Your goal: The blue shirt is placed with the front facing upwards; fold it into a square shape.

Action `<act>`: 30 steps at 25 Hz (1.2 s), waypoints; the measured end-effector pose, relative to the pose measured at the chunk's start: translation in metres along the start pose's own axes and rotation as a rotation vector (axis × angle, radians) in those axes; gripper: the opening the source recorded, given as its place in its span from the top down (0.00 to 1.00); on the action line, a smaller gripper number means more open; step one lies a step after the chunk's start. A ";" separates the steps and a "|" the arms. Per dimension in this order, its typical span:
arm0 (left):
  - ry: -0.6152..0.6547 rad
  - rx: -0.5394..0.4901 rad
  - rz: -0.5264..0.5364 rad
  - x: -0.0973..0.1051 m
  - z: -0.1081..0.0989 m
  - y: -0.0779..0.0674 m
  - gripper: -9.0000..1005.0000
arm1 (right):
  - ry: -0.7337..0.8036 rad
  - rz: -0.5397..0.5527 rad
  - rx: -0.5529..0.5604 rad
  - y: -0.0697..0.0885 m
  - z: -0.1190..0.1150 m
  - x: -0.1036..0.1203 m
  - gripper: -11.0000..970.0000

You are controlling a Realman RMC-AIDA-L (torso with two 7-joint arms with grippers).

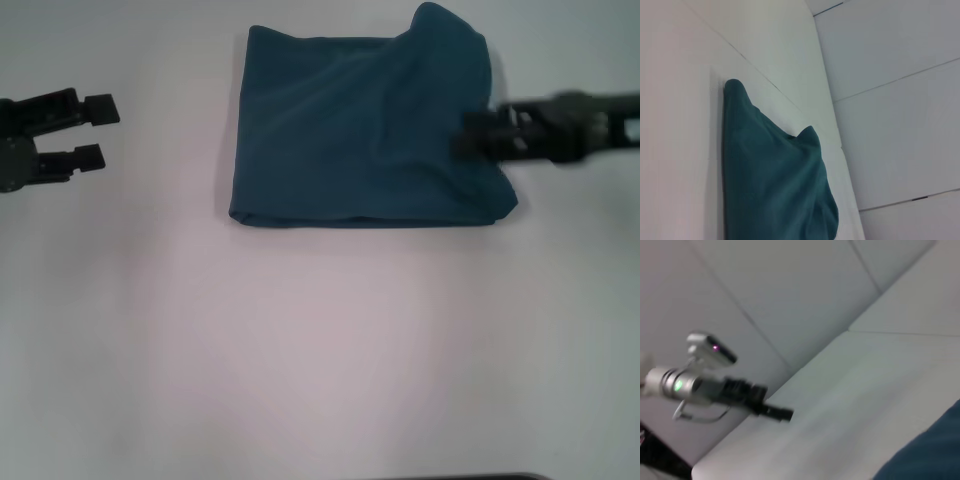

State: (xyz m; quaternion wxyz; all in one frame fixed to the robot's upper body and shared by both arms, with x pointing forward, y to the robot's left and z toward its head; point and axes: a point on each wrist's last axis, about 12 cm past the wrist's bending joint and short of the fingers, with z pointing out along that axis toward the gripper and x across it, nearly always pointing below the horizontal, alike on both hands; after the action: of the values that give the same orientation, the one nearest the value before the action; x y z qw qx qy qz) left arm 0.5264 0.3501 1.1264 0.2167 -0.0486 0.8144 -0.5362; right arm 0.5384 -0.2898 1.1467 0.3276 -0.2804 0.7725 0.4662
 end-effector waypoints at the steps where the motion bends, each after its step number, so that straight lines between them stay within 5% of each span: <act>1: -0.003 -0.004 0.002 0.000 0.000 0.001 0.06 | 0.007 -0.006 -0.004 0.001 -0.005 0.007 0.27; 12: 0.048 -0.089 -0.061 0.018 0.027 0.020 0.06 | 0.236 0.193 0.111 -0.005 -0.058 0.061 0.27; 20: 0.120 -0.114 -0.061 0.018 0.076 0.011 0.06 | 0.086 0.203 0.194 -0.014 -0.078 0.062 0.27; 30: 0.094 -0.223 -0.075 0.001 0.110 0.006 0.06 | 0.016 0.172 0.131 -0.017 -0.067 0.053 0.27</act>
State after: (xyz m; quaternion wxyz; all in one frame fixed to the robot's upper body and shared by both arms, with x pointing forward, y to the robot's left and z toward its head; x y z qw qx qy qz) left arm 0.5709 0.2583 1.0839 0.1510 -0.0778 0.8759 -0.4517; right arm 0.5017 -0.3639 1.1202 0.2978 -0.1949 0.8250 0.4390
